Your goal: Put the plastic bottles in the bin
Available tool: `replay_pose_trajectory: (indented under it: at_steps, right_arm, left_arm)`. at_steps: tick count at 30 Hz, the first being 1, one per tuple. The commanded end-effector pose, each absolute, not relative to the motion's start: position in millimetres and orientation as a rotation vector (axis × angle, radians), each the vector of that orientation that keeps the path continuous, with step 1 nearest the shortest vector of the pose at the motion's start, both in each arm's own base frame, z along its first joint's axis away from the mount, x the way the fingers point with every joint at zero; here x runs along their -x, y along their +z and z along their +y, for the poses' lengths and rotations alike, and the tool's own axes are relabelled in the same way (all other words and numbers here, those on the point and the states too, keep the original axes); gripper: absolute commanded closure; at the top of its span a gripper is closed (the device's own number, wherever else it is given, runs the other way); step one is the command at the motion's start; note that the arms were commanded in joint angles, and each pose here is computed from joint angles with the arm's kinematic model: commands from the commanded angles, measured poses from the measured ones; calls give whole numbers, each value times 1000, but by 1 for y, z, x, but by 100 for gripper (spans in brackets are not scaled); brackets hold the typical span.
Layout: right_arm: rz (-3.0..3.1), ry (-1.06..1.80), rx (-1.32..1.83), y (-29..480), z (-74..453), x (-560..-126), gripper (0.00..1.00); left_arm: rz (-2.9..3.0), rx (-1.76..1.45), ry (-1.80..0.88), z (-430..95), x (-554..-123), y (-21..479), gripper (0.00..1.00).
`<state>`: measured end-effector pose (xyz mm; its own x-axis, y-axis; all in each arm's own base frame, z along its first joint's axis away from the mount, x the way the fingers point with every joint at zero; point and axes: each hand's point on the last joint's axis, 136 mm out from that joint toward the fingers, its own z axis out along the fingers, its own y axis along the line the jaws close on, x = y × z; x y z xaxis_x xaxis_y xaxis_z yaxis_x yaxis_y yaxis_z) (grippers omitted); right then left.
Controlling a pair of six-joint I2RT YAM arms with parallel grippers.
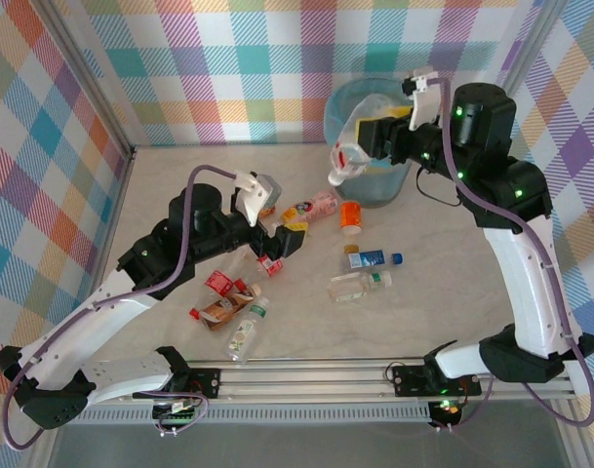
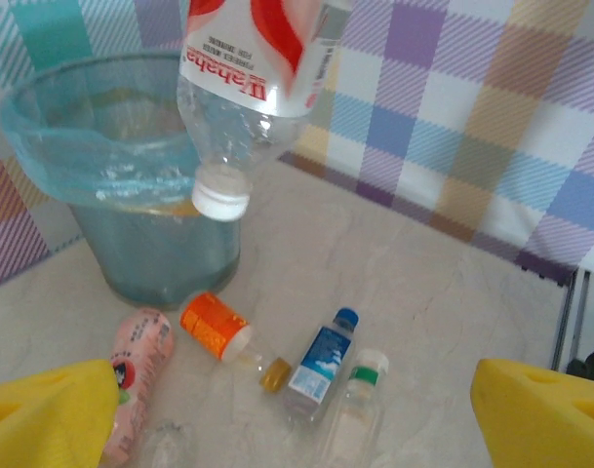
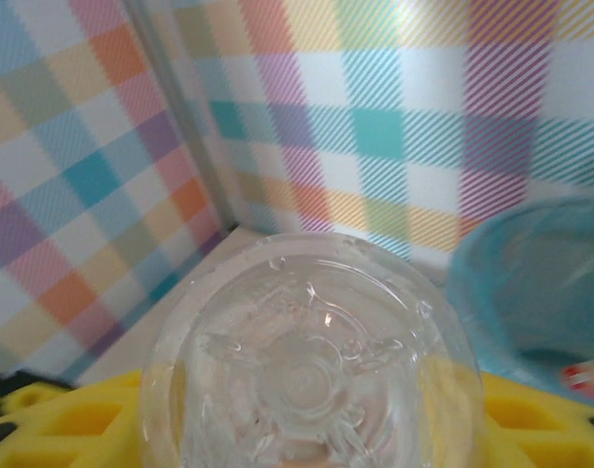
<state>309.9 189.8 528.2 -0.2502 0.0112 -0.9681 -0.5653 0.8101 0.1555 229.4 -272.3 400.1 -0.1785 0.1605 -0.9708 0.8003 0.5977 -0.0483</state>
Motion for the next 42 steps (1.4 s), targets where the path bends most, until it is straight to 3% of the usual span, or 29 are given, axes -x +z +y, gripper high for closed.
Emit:
replay_pose_trajectory:
  at_steps: [1, 9, 21, 33, 42]
  right_arm:
    - [1590, 333, 365, 573, 163, -336, 43]
    - [1486, 34, 233, 596, 123, -400, 45]
    - [1697, -130, 231, 522, 118, -482, 46]
    - [1864, -49, 277, 455, 132, -516, 47]
    - [1990, 203, 276, 406, 168, -528, 48]
  left_arm:
    - [1624, -726, -731, -272, -235, 430, 7]
    - [1674, -651, -702, -287, -265, 427, 6]
    - [1815, -577, -630, -286, -285, 398, 6]
    - [1931, -422, -551, -265, -299, 371, 6]
    - [2005, -397, -519, -255, -306, 353, 6]
